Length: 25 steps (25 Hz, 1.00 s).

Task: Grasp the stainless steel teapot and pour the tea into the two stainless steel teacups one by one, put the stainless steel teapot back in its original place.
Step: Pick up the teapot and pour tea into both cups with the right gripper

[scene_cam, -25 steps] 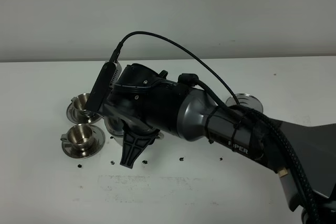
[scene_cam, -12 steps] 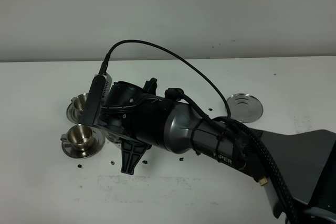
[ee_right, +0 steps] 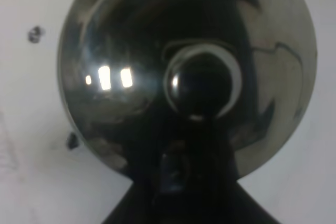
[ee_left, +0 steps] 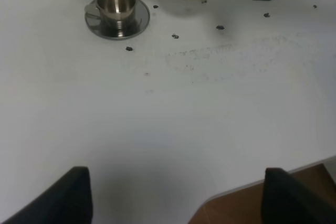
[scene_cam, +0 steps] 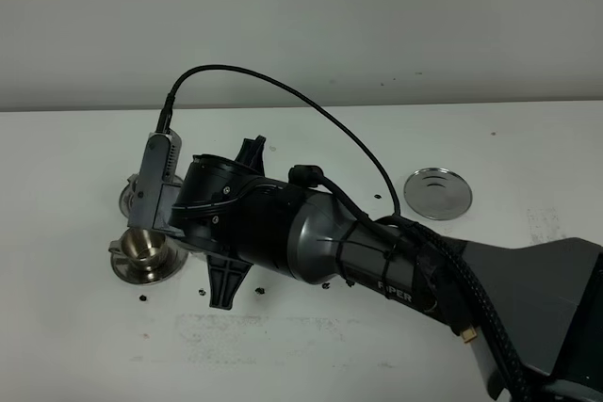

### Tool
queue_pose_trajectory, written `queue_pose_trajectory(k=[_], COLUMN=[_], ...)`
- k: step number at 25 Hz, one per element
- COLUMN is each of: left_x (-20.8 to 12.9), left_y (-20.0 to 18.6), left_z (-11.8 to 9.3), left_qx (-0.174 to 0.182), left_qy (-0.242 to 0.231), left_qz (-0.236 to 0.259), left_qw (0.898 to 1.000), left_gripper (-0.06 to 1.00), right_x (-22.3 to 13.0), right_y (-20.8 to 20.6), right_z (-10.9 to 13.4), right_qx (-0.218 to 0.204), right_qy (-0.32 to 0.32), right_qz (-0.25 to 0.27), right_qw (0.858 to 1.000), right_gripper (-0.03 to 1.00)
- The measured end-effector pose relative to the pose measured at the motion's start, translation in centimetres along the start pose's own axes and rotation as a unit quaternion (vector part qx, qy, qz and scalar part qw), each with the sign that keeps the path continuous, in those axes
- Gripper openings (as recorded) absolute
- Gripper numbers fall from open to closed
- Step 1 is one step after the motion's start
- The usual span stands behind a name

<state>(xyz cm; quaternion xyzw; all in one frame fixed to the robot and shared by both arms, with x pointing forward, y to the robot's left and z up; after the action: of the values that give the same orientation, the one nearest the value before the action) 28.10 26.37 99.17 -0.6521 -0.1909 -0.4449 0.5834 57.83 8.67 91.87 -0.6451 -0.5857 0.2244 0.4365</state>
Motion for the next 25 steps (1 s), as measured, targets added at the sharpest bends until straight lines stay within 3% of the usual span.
queue_pose_trajectory(k=[25], left_x=[0.0], left_y=[0.0], left_z=[0.0], left_qx=[0.000], left_qy=[0.000], left_qz=[0.000], left_qw=[1.000], left_gripper=[0.64], right_x=[0.6], right_y=[1.4], right_z=[-0.8], right_qx=[-0.048], right_qy=[-0.087], right_qz=[-0.011], right_qw=[0.995], right_gripper=[0.21])
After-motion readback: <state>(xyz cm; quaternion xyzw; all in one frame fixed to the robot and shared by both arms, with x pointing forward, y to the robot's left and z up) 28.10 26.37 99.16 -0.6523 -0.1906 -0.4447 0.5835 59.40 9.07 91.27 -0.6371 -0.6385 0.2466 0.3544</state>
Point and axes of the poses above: a point on each arm's last joint axis where the gripper is mounted, y pointing out along that axis toward the gripper, z along the wrist's bending axis when the last joint is at zero, x = y × z, the point moved 7 cm from there along y, pointing out along that axis toward the gripper, and after that the axes turned 6 degrees about y, right-handed, at the moved point
